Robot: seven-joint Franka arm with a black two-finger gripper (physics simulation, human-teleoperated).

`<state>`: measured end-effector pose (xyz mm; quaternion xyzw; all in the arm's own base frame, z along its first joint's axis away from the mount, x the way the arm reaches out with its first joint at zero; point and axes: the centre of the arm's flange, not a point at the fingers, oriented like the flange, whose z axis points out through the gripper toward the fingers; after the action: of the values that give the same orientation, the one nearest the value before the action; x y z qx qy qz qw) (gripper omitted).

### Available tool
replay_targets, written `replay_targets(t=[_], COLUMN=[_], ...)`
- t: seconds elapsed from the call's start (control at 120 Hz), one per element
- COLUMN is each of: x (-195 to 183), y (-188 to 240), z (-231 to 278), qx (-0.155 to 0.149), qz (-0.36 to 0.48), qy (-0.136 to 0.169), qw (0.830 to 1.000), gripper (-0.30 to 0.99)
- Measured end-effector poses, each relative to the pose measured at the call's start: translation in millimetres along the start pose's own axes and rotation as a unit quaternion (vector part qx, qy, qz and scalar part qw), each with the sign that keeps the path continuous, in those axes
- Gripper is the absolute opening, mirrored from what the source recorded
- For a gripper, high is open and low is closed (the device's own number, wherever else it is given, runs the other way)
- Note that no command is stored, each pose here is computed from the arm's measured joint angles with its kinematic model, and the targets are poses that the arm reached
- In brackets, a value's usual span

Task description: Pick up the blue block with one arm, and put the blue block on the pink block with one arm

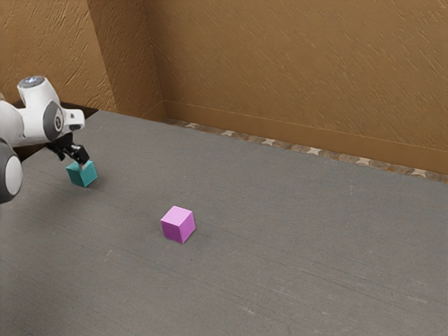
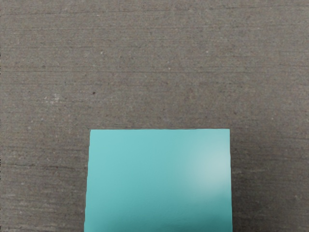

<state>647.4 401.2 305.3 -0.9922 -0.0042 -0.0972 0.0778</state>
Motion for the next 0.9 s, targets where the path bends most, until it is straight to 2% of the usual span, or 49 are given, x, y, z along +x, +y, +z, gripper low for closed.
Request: replay_targets(t=[0.167,0.308,0.708,0.758,0.858,0.9], x=[6.3,-4.0,-0.4,-0.1,-0.3,-0.9], y=[-4.3,-21.0,-12.5,-12.7,-13.4,-13.3], z=[14.0,30.1,58.4,59.3,58.7,58.2], qx=[-0.008,-0.018,-0.034,-0.035,-0.037,-0.037], qz=[0.005,-0.013,-0.001,-0.001,-0.002,-0.001], qy=[0.013,0.017,0.027,0.029,0.031,0.031], qw=[1.0,1.0,0.999,0.999,0.999,0.999], gripper=[0.69,0.69,0.69,0.65,0.47,0.43])
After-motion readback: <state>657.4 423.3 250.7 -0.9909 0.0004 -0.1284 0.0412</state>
